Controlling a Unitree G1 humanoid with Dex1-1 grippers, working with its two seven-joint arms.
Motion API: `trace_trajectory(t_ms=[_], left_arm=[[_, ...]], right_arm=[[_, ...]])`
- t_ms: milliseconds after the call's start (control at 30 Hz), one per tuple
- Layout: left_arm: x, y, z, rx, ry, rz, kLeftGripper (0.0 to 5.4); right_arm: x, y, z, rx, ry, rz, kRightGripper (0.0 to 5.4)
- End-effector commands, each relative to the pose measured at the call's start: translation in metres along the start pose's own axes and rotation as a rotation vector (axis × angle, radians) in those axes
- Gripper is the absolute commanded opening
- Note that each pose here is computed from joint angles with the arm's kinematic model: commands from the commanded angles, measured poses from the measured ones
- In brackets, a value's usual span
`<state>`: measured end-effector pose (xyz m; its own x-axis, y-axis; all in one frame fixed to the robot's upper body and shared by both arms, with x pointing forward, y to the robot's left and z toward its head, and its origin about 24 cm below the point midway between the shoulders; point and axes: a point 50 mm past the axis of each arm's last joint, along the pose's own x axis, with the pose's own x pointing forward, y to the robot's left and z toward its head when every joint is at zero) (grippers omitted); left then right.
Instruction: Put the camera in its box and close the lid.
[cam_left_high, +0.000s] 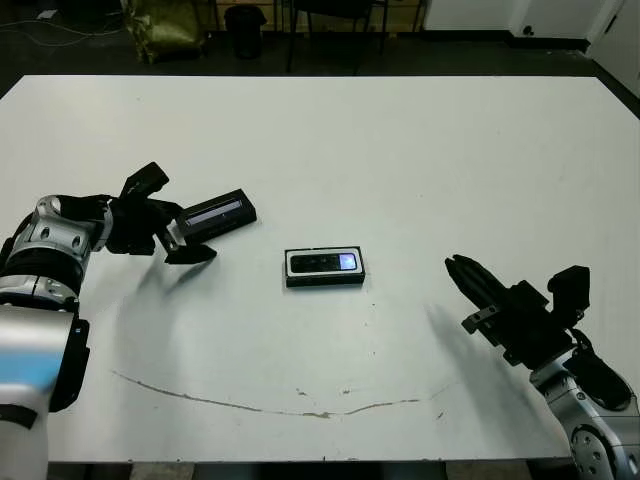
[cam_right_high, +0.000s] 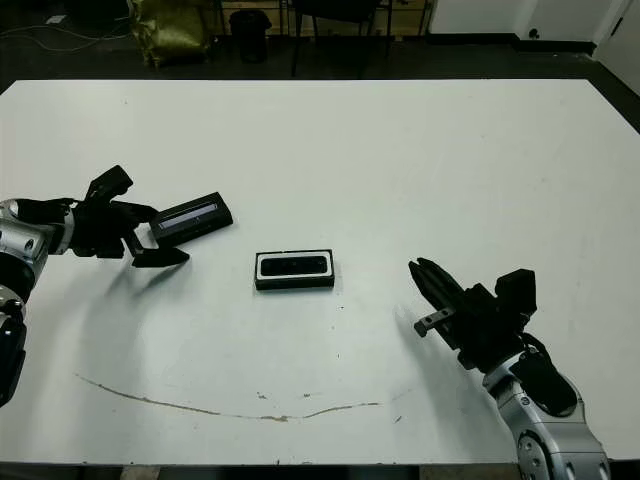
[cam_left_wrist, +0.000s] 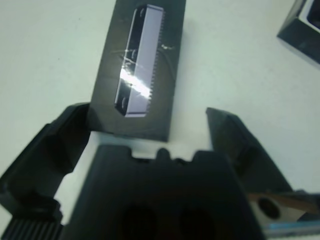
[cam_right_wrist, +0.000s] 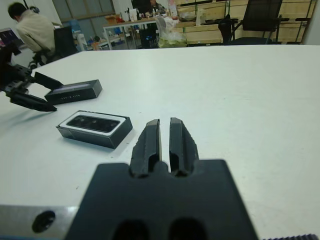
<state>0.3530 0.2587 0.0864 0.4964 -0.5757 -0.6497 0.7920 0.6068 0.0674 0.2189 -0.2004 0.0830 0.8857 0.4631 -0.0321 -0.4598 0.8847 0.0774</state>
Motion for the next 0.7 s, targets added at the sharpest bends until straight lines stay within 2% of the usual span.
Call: trace_trajectory(t_ms=[33,267,333,500,700], left_arm=[[0.0030,-0.0023,-0.0066,-0.033,0.042,-0.007,4.52],[0.0051,-0.0028,-0.0090,-0.078,0.066,0.003,2.78],[0.0055,-0.0026,-0.0094,-0.091,0.069,0.011,2.49],[0.0059,-0.0024,-0.0103,-0.098,0.077,0.021,2.39],[0.0075,-0.0053,-0.0023,-0.029,0.078,-0.045,2.39]], right_arm=[[-0.0027,-0.0011,0.0001,-0.011,0.026,-0.011,0.00],[-0.0032,0.0002,0.0032,0.011,0.033,-0.011,0.00],[-0.0036,0.0011,0.0045,0.010,0.036,-0.015,0.00],[-0.0031,0.0008,0.0039,0.003,0.043,-0.019,0.00],[-0.0030,0.0012,0.0042,0.011,0.032,-0.004,0.00]])
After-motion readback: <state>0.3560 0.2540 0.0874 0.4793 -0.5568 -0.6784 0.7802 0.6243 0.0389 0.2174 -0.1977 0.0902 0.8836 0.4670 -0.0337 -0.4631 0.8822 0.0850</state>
